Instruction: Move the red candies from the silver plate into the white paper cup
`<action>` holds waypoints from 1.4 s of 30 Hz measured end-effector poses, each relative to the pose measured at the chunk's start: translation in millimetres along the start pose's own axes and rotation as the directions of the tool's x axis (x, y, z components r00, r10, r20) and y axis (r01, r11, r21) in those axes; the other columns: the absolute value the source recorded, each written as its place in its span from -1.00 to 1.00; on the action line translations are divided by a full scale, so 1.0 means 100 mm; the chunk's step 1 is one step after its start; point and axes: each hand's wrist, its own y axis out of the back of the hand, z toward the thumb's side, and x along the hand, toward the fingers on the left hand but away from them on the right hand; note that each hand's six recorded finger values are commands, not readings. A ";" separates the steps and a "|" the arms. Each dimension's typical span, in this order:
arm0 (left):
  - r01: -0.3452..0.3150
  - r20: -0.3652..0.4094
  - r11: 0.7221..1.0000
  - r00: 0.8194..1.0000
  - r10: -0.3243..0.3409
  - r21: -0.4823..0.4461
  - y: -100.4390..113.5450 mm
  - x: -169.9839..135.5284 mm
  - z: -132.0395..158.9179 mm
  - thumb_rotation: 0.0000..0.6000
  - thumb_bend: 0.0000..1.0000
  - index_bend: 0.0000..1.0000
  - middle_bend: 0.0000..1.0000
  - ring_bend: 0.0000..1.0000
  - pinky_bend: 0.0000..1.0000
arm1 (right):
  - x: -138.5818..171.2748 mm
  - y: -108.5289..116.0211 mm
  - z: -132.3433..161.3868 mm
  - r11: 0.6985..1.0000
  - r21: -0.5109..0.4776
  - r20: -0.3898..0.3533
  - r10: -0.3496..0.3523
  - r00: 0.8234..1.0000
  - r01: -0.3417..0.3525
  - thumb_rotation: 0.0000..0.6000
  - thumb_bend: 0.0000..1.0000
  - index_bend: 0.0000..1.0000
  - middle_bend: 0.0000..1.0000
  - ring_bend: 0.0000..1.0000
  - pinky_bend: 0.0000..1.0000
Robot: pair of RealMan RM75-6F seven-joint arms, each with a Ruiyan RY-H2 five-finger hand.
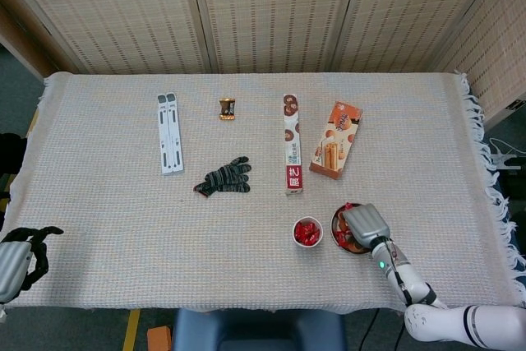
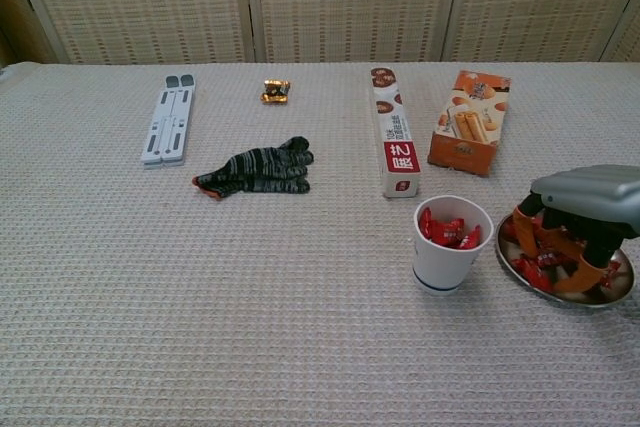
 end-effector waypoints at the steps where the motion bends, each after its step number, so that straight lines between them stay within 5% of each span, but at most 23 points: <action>1: -0.001 0.000 1.000 1.000 0.001 0.000 0.00 0.00 0.00 1.00 0.27 -0.38 -0.19 -0.39 -0.51 | 0.00 -0.01 0.00 1.000 0.001 0.000 0.003 1.000 -0.003 1.00 -0.81 -0.07 0.54 0.60 1.00; 29: 0.000 0.001 1.000 1.000 0.000 -0.002 0.00 0.00 0.00 1.00 0.27 -0.39 -0.19 -0.39 -0.51 | 0.02 -0.04 -0.02 1.000 -0.020 -0.011 -0.006 1.000 0.006 1.00 -0.45 0.33 0.54 0.62 1.00; 42: -0.001 0.001 1.000 1.000 0.001 -0.002 0.00 0.00 0.00 1.00 0.28 -0.39 -0.19 -0.39 -0.51 | 0.31 0.28 0.05 0.993 -0.044 -0.025 -0.107 0.994 0.106 1.00 -0.43 0.35 0.54 0.63 1.00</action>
